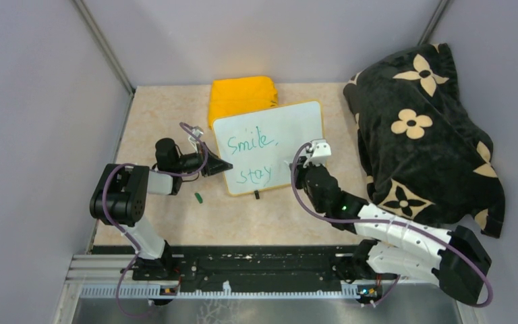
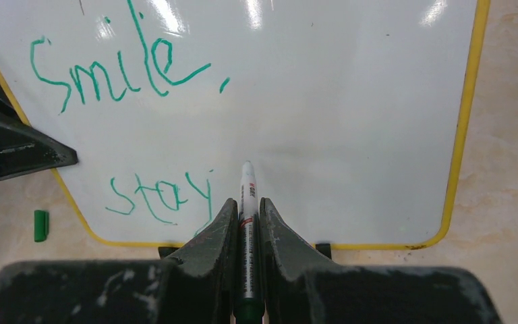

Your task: Write a sentence on the whiteboard

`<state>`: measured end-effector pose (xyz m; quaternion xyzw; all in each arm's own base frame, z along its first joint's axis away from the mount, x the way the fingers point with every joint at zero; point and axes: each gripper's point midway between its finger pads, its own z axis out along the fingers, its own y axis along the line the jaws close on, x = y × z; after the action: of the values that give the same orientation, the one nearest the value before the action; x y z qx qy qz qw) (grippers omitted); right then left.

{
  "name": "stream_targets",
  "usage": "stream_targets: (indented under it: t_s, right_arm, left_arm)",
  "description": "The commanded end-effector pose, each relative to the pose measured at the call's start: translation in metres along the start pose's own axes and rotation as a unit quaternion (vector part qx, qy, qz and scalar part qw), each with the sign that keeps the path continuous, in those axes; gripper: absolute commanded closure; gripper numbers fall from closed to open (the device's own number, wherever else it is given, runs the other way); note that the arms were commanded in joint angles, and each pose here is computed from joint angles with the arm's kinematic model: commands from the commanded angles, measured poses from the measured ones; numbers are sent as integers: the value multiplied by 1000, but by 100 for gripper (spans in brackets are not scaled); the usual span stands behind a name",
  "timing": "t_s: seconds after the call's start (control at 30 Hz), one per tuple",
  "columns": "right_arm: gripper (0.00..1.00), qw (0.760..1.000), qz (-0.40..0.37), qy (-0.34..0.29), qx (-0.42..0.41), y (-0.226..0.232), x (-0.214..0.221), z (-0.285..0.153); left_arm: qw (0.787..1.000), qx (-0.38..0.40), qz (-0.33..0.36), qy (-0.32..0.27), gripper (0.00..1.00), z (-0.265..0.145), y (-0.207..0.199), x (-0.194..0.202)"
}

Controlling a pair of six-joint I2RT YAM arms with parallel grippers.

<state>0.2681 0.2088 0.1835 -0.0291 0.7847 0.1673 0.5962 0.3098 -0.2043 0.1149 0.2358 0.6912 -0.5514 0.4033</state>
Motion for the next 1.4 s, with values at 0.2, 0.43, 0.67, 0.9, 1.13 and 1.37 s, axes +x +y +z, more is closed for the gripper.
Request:
stream_targets:
  t_s: [0.2,0.43,0.67,0.9,1.13,1.37]
  right_arm:
    - [100,999,2,-46,-5,18,-43,14]
    - [100,999,-2,-44,-9,24,-43,20]
    - [100,999,-10,-30,-4,23,-31,26]
    - [100,1000,-14,-18,8,16,-20,30]
    - [100,1000,-15,-5,14,8,-7,27]
    - [100,1000,-15,13,20,-2,10,20]
  left_arm:
    - [999,-33,-19,9,100,1,14,13]
    - [999,-32,-19,10,100,2,14,13]
    - [999,-31,-19,11,100,2,13,13]
    - [999,-31,-19,10,100,2,13,13]
    - [999,-31,-19,10,100,2,13,13]
    - [999,-31,-17,10,100,2,13,12]
